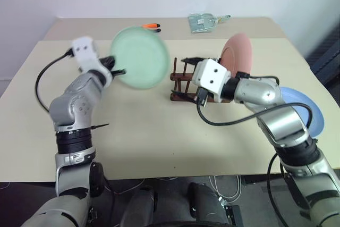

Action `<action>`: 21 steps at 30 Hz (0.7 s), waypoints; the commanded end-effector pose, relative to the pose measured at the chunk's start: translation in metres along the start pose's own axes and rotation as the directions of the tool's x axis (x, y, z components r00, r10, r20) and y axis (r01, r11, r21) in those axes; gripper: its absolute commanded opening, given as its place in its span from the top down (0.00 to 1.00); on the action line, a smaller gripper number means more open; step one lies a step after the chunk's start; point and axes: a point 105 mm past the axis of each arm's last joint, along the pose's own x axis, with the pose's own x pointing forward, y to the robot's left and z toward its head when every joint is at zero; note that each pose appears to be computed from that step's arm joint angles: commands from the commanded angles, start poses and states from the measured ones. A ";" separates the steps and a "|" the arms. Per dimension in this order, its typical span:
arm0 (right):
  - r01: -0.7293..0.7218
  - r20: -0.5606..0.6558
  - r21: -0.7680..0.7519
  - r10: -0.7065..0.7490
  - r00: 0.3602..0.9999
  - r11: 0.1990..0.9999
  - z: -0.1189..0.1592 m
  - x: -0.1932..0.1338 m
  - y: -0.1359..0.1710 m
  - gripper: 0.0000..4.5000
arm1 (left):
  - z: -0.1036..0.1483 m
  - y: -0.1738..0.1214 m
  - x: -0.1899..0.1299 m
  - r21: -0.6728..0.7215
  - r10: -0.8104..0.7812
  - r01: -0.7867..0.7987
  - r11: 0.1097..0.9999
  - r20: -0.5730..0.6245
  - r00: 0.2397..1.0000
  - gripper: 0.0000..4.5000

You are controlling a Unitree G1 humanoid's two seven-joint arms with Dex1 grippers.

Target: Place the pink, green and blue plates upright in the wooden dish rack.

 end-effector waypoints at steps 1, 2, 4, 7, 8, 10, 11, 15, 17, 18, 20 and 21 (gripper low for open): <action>0.017 -0.021 -0.213 -0.022 1.000 0.977 -0.002 0.013 -0.002 0.00 | 0.020 -0.033 -0.004 0.011 -0.104 0.104 0.995 0.033 0.994 0.99; 0.023 -0.043 -0.262 -0.035 0.998 0.965 -0.007 0.017 -0.003 0.00 | 0.022 -0.040 -0.005 0.004 -0.122 0.122 0.993 0.034 0.992 0.99; 0.023 -0.066 -0.316 -0.046 0.997 0.948 -0.014 0.021 -0.004 0.00 | 0.026 -0.047 -0.007 -0.009 -0.141 0.142 0.990 0.037 0.989 0.99; 0.020 -0.090 -0.354 -0.056 0.994 0.935 -0.023 0.025 -0.003 0.00 | 0.029 -0.054 -0.010 -0.024 -0.169 0.170 0.985 0.038 0.985 0.99; 0.023 -0.101 -0.369 -0.064 0.993 0.929 -0.026 0.025 -0.004 0.06 | 0.030 -0.055 -0.011 -0.020 -0.173 0.174 0.985 0.037 0.984 1.00; 0.028 -0.119 -0.385 -0.080 0.990 0.922 -0.031 0.026 -0.008 0.19 | 0.032 -0.054 -0.012 -0.020 -0.171 0.172 0.985 0.037 0.985 1.00; 0.037 -0.119 -0.382 -0.089 0.989 0.923 -0.031 0.026 -0.010 0.29 | 0.032 -0.052 -0.012 -0.022 -0.166 0.167 0.986 0.035 0.985 1.00; 0.058 -0.110 -0.389 -0.109 0.988 0.919 -0.029 0.023 -0.017 0.73 | 0.029 -0.044 -0.012 -0.011 -0.137 0.137 0.990 0.027 0.990 1.00; 0.064 -0.104 -0.396 -0.114 0.988 0.916 -0.028 0.023 -0.017 0.95 | 0.031 -0.045 -0.012 -0.031 -0.147 0.149 0.988 0.044 0.988 1.00; 0.072 -0.099 -0.401 -0.122 0.988 0.913 -0.028 0.023 -0.018 0.99 | 0.033 -0.046 -0.012 -0.043 -0.152 0.155 0.987 0.062 0.986 1.00; 0.088 -0.088 -0.411 -0.135 0.987 0.908 -0.025 0.022 -0.020 0.99 | 0.040 -0.046 -0.014 -0.070 -0.155 0.163 0.984 0.113 0.981 1.00; 0.103 -0.080 -0.411 -0.148 0.986 0.906 -0.024 0.022 -0.021 1.00 | 0.050 -0.041 -0.014 -0.101 -0.134 0.152 0.983 0.169 0.976 0.85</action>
